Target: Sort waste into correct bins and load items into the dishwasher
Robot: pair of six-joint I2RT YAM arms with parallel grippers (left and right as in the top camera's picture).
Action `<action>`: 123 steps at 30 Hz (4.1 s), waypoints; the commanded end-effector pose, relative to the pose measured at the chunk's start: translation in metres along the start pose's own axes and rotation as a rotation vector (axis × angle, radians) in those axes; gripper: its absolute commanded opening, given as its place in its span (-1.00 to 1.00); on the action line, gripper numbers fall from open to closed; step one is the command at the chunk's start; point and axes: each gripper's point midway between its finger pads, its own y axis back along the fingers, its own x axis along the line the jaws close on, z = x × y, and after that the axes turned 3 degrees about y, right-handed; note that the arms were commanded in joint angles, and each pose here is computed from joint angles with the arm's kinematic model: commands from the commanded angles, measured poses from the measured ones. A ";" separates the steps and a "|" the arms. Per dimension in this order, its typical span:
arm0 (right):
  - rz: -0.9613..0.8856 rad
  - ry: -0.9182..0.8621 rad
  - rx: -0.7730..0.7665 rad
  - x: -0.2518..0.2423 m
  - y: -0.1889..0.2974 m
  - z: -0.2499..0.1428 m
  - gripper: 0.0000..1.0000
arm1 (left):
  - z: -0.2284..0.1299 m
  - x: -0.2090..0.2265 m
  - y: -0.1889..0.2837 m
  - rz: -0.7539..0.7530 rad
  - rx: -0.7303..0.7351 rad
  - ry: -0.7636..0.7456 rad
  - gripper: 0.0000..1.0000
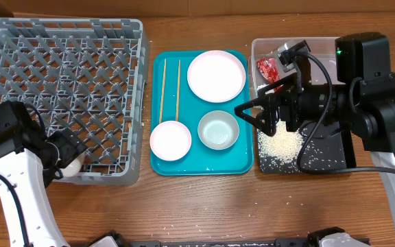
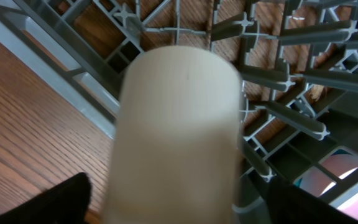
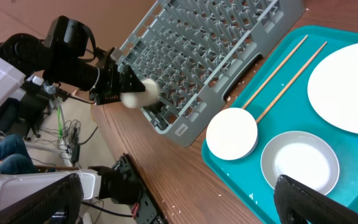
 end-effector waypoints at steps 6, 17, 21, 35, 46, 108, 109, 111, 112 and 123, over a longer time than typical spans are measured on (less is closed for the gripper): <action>-0.008 -0.009 0.001 0.000 0.004 -0.001 1.00 | 0.013 -0.032 0.026 -0.164 -0.018 0.002 0.98; -0.366 -0.220 0.089 -0.061 -0.021 -0.016 0.99 | -0.026 -0.131 0.212 -0.545 -0.328 -0.662 0.95; -0.348 -0.180 0.234 -0.055 -0.078 -0.034 1.00 | -0.068 -0.139 0.237 -0.599 -0.381 -0.813 1.00; -0.345 -0.270 0.377 -0.082 -0.143 -0.059 1.00 | -0.077 -0.131 0.223 -0.554 -0.292 -0.811 0.99; -0.114 -0.364 0.423 -0.038 -0.149 -0.065 1.00 | -0.067 -0.142 0.203 -0.526 -0.219 -0.803 1.00; -0.975 0.401 -0.725 -0.186 0.057 -0.181 0.99 | -0.047 -0.165 0.148 -0.453 -0.037 -0.780 1.00; -0.975 0.401 -0.725 -0.186 0.057 -0.181 0.99 | -0.047 -0.165 0.148 -0.453 -0.037 -0.780 1.00; -0.975 0.401 -0.725 -0.186 0.057 -0.181 0.99 | -0.047 -0.165 0.148 -0.453 -0.037 -0.780 1.00; -0.975 0.401 -0.725 -0.186 0.057 -0.181 0.99 | -0.047 -0.165 0.148 -0.453 -0.037 -0.780 1.00; -0.974 0.401 -0.725 -0.186 0.056 -0.181 0.99 | -0.059 -0.171 0.154 -0.519 0.053 -0.618 1.00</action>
